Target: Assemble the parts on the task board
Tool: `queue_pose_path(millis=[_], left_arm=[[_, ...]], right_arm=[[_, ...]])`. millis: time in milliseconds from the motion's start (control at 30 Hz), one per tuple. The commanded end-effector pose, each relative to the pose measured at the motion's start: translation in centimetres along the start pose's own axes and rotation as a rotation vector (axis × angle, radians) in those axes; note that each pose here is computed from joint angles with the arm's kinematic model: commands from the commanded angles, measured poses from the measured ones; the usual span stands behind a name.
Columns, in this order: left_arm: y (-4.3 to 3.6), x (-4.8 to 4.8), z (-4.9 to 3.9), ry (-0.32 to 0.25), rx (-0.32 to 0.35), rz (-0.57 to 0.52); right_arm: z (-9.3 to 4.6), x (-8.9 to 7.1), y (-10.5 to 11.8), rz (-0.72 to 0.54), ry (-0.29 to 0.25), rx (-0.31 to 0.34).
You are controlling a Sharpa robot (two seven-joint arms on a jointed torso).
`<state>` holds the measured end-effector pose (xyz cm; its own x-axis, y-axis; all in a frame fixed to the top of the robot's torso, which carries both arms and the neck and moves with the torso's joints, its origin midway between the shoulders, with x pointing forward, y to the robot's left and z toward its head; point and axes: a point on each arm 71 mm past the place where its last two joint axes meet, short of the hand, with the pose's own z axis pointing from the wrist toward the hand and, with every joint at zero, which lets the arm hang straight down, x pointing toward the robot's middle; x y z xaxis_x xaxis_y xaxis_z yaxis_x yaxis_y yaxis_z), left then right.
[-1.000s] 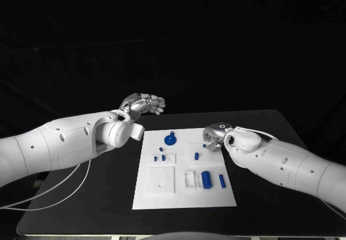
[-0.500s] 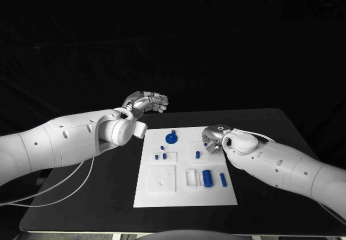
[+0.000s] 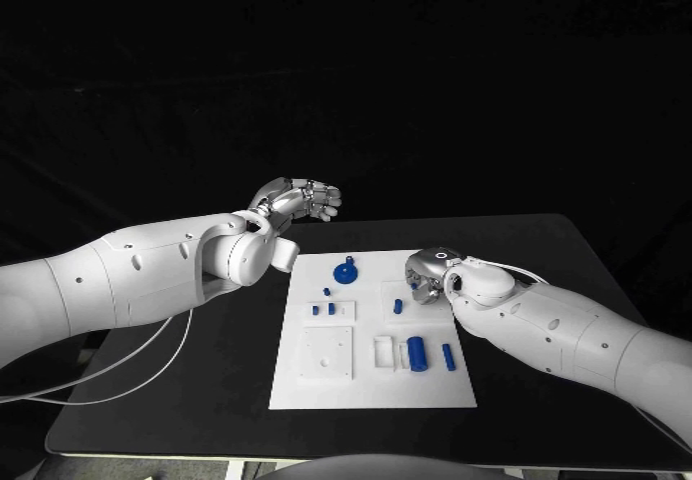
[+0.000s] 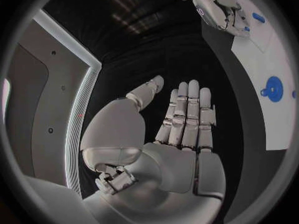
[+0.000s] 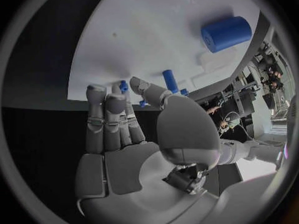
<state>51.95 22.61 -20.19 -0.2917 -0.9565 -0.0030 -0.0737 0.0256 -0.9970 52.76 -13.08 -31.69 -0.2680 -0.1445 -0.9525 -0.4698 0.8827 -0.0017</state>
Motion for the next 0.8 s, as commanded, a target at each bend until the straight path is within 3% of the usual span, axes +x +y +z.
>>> queue_pose_path(millis=[33,533,800], left_arm=[[-0.23,0.38,0.14,0.017,0.013,-0.013],[-0.27,0.49,0.13,0.022,0.009,-0.014],[-0.31,0.57,0.13,0.025,0.01,-0.015]], right_arm=[[0.05,0.68,0.72,-0.013,0.012,-0.029],[0.28,1.14,0.76,-0.047,0.008,-0.014],[0.28,0.93,0.73,-0.084,-0.026,-0.004]])
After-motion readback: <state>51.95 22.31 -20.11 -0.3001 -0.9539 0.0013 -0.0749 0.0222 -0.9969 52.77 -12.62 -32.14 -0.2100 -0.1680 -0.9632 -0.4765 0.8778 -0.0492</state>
